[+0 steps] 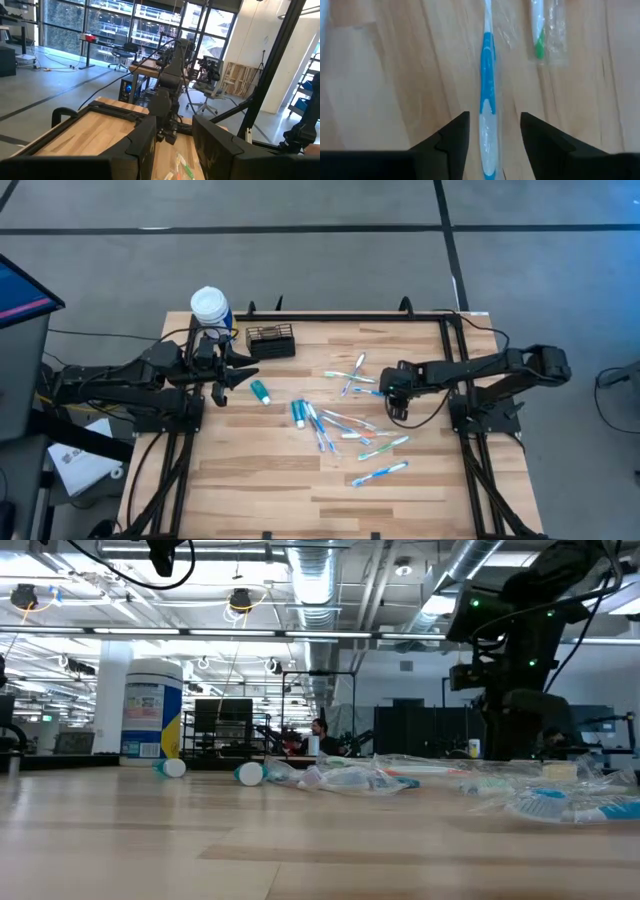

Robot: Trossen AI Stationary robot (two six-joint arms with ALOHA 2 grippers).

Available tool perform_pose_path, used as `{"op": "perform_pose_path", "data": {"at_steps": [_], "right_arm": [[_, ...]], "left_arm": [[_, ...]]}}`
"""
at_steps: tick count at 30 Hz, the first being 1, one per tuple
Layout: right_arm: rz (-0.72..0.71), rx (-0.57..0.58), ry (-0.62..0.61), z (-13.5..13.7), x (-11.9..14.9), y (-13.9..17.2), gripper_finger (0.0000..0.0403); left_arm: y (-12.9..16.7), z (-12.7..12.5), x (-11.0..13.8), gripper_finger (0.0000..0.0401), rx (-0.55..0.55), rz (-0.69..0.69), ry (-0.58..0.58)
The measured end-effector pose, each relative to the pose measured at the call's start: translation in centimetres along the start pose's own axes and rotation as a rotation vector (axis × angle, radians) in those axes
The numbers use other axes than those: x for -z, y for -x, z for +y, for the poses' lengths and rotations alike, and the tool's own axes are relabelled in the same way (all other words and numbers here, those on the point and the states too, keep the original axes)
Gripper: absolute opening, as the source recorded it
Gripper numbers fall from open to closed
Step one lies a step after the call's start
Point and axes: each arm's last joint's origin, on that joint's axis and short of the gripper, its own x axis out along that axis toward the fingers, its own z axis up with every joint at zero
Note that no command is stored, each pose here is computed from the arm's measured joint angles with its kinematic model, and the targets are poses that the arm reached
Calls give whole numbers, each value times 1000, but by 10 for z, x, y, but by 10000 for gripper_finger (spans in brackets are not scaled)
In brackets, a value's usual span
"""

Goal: Pick & Place toothbrushing station
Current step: Put the blue toothbrush into the black wire organizer

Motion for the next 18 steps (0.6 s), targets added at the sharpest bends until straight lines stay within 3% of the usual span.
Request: {"op": "perform_pose_path", "data": {"at_steps": [9, 18], "right_arm": [[75, 5, 17, 1, -4, -12, 204], [108, -4, 13, -2, -4, -19, 159]], "left_arm": [[0, 0, 0, 121, 2, 1, 2], [0, 0, 0, 121, 2, 1, 2]]}}
